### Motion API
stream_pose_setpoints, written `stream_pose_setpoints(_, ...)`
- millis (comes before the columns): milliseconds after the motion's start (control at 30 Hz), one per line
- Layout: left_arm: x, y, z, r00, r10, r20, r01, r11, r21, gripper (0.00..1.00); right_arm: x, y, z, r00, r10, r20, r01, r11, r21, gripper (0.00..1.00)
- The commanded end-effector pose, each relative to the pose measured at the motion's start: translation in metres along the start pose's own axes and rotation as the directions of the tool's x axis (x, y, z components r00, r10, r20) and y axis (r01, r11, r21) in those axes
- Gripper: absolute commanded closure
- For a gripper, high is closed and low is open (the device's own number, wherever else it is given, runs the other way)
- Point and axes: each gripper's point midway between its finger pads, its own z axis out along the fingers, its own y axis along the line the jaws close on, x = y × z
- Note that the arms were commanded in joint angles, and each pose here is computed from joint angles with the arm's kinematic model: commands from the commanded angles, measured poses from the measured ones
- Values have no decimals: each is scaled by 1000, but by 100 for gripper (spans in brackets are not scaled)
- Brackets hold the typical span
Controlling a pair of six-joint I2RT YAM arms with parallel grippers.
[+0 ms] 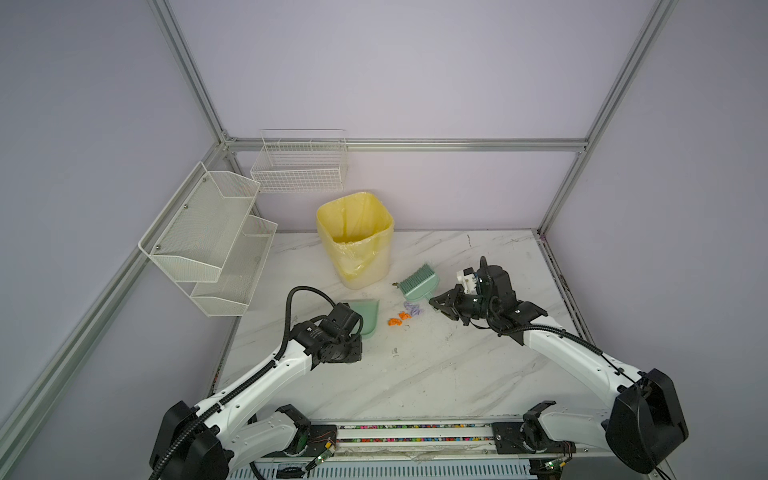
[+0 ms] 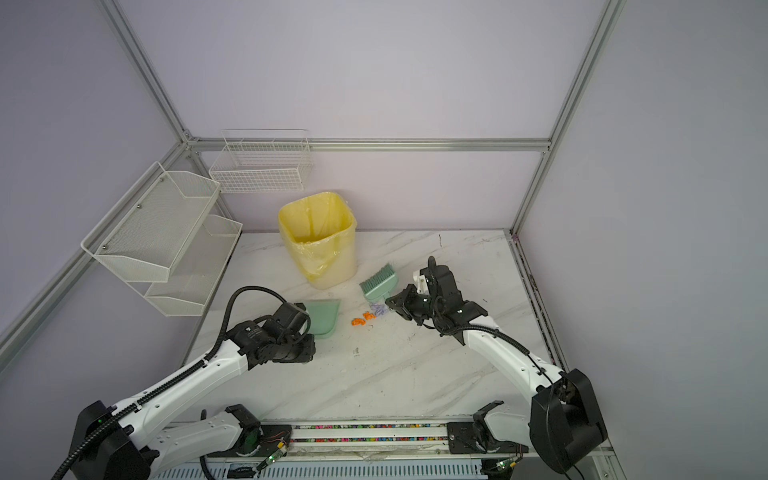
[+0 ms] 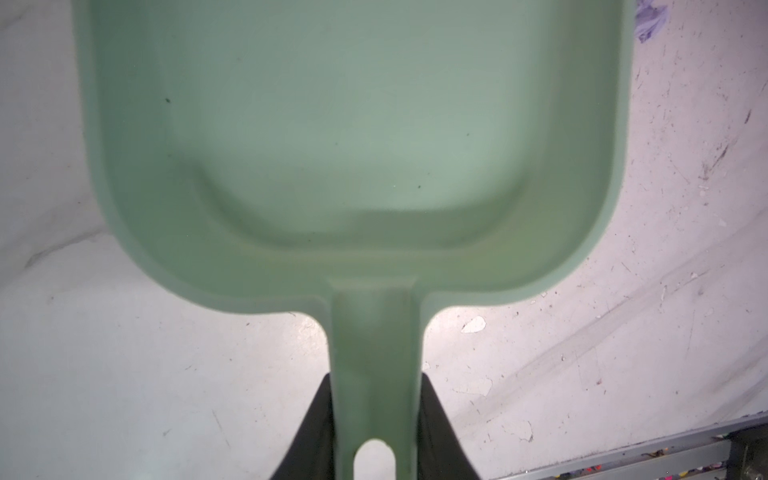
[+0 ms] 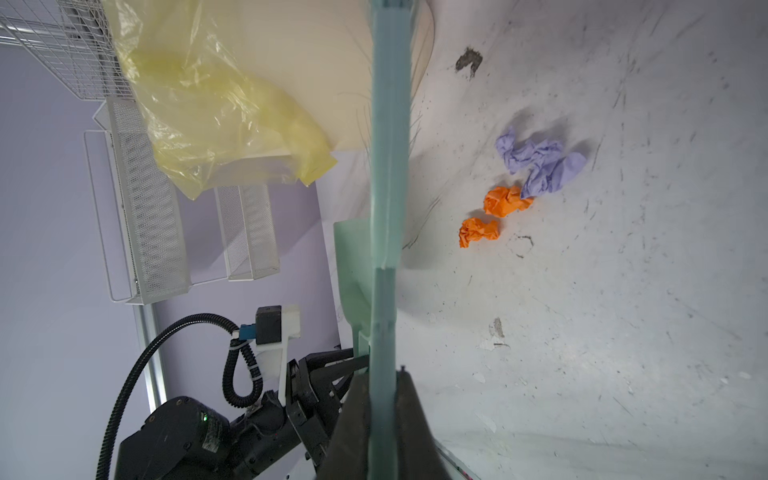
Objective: Sweep away the paper scraps from the table
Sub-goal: 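Set the dustpan by the scraps with the left gripper while the right positions the brush, then lower the brush with the right gripper behind the scraps, facing the dustpan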
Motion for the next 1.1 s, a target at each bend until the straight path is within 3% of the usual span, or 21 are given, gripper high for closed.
stream_pose_setpoints(0, -21, -16, -32, 995, 71, 63, -74, 996, 47, 87, -14, -12, -10, 995, -100, 19, 96, 986, 140, 100)
stream_pose_setpoints(300, -9, -25, -35, 990, 143, -7, -142, 988, 69, 86, -48, -24, -27, 951, -310, -17, 290, 866, 407, 100)
stream_pose_setpoints(933, 17, -37, -25, 971, 210, -111, -206, 977, 54, 86, -77, -53, -36, 876, -428, -221, 461, 609, 646, 100)
stream_pose_setpoints(1067, 19, -44, -22, 968, 218, -123, -208, 974, 86, 86, -79, -66, -42, 866, -416, -277, 479, 533, 697, 100)
